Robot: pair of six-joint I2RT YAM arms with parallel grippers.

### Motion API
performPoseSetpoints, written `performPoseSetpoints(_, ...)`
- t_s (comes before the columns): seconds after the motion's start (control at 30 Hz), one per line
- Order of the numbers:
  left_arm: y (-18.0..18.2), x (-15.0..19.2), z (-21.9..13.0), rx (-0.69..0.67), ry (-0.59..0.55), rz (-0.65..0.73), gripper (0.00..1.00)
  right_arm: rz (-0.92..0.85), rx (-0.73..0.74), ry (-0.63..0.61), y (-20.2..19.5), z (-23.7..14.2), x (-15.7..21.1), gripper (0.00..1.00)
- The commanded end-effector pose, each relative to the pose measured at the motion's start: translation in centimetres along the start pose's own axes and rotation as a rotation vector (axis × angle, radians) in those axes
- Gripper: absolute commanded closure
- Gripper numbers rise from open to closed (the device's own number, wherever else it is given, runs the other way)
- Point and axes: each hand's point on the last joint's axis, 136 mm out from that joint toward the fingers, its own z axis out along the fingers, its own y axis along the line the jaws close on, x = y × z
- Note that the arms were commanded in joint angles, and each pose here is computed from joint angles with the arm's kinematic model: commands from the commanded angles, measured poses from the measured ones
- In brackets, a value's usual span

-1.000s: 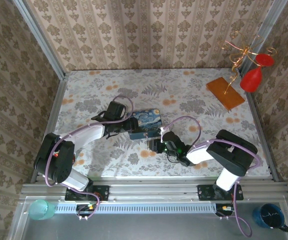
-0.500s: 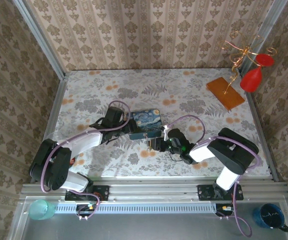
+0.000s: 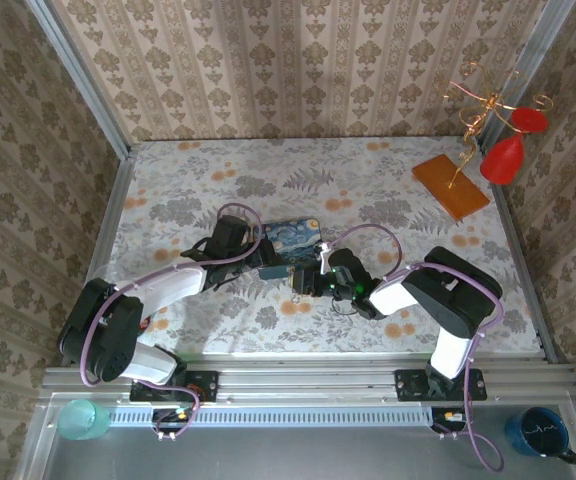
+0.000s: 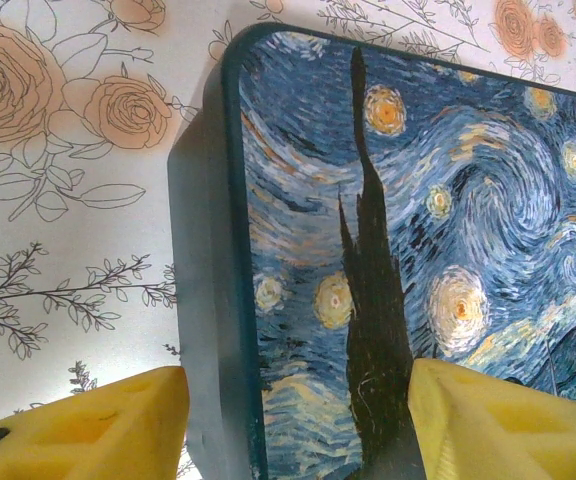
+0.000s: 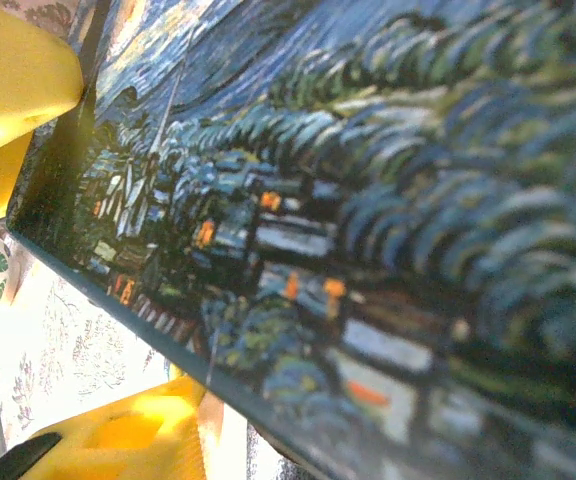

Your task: Unlock the padlock with the key

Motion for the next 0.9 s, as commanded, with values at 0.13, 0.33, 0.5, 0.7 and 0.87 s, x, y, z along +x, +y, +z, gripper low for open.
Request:
performPoseSetpoints(0.13,4.1,4.7,0.5,-0.144,0.144,-0.013,0.40,-0.045,0.138,0.122,-1.6,0.6,3.3,0.55)
performPoseSetpoints(0.33,4.1,4.8,0.6,-0.141,0.139,-0.019,0.40,-0.066,0.249,0.149,-2.4,0.4,4.0,0.58)
performPoseSetpoints(0.5,4.3,4.9,0.6,-0.142,0.138,-0.022,0.40,-0.127,0.309,0.151,-2.1,0.4,4.4,0.58)
performPoseSetpoints(0.7,4.1,5.0,0.7,-0.139,0.135,-0.022,0.42,-0.119,0.301,0.172,-1.6,1.1,4.9,0.58)
performPoseSetpoints(0.87,4.2,5.0,0.6,-0.143,0.133,-0.022,0.42,-0.114,0.331,0.168,-2.0,0.9,5.0,0.64)
